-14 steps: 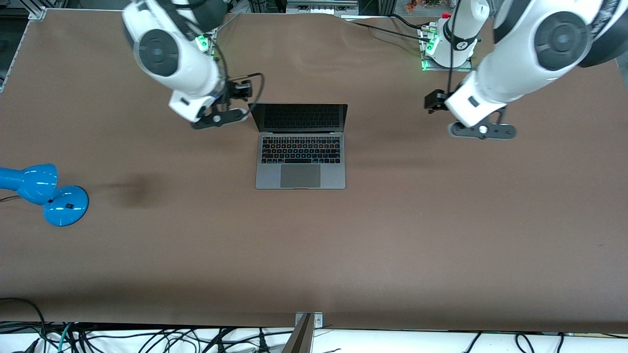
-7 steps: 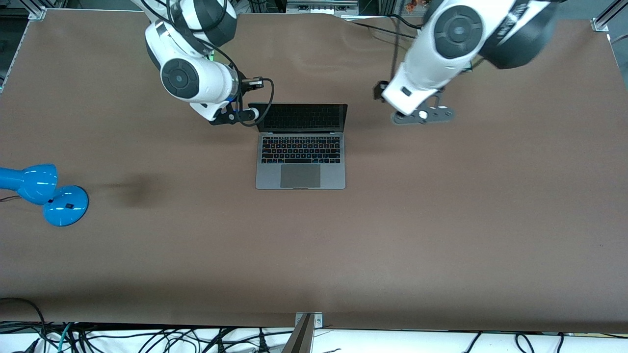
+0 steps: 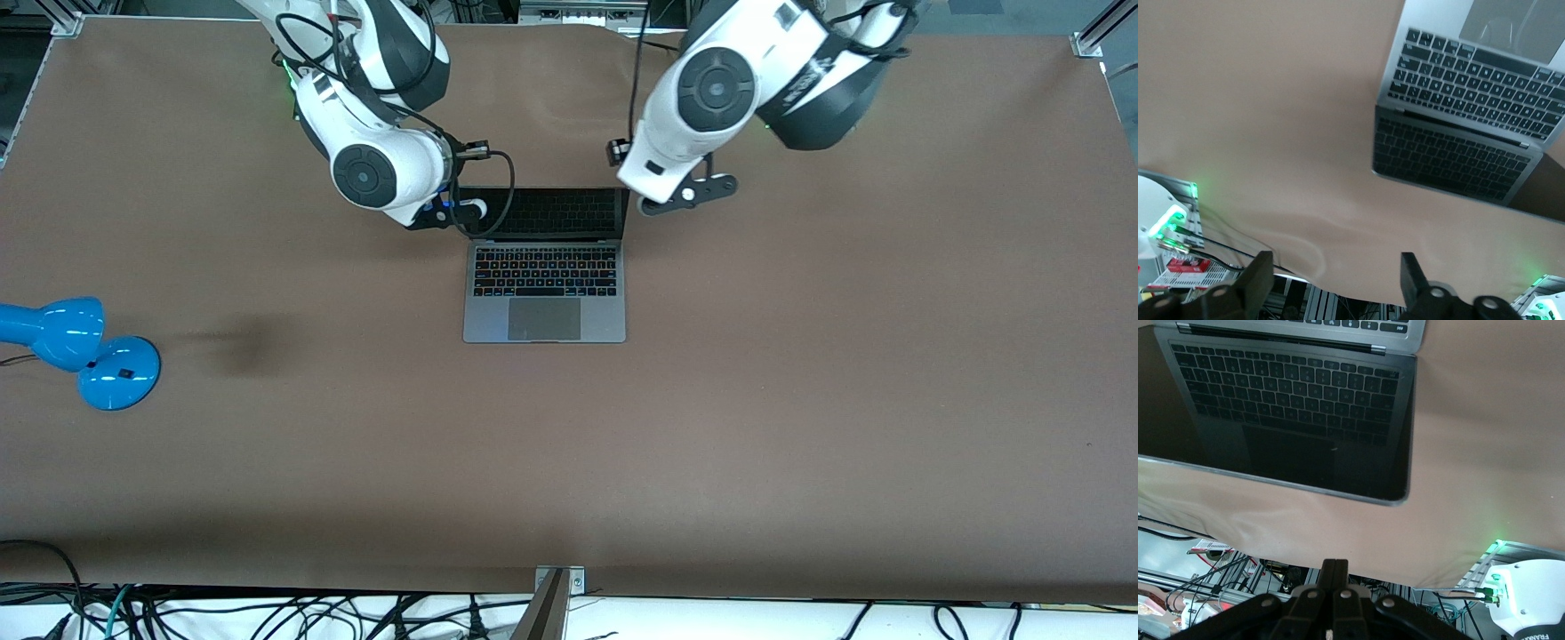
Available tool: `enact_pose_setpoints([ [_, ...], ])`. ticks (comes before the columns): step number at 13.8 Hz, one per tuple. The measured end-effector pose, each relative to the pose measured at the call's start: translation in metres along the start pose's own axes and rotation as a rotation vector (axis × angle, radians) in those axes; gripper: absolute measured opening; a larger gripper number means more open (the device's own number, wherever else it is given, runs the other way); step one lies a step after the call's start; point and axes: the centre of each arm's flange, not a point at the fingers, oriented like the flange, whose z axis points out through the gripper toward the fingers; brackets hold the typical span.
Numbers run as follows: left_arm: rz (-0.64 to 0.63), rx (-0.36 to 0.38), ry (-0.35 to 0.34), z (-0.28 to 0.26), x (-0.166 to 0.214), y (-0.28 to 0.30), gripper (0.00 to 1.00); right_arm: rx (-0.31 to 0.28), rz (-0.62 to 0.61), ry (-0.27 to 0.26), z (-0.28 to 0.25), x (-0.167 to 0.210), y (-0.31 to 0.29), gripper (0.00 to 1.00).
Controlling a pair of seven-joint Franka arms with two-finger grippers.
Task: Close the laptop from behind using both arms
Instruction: 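Lower both grippers onto the back of the laptop screen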
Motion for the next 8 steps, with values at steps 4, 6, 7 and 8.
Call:
enact_pose_setpoints([
  [4,-0.018,-0.009,-0.011,0.040,-0.011,0.039,0.35,0.021,0.005,0.012,0.007,0.014,0.001,0.04],
  [6,-0.020,-0.015,-0.024,0.055,-0.004,0.049,0.15,0.033,0.008,0.027,0.008,0.020,0.001,0.04],
  [7,-0.020,-0.008,-0.034,0.063,-0.001,0.052,0.03,0.039,0.009,0.037,0.008,0.023,0.001,0.04],
  [8,-0.020,-0.001,-0.043,0.071,0.002,0.055,0.01,0.045,0.010,0.050,0.007,0.024,0.001,0.04],
])
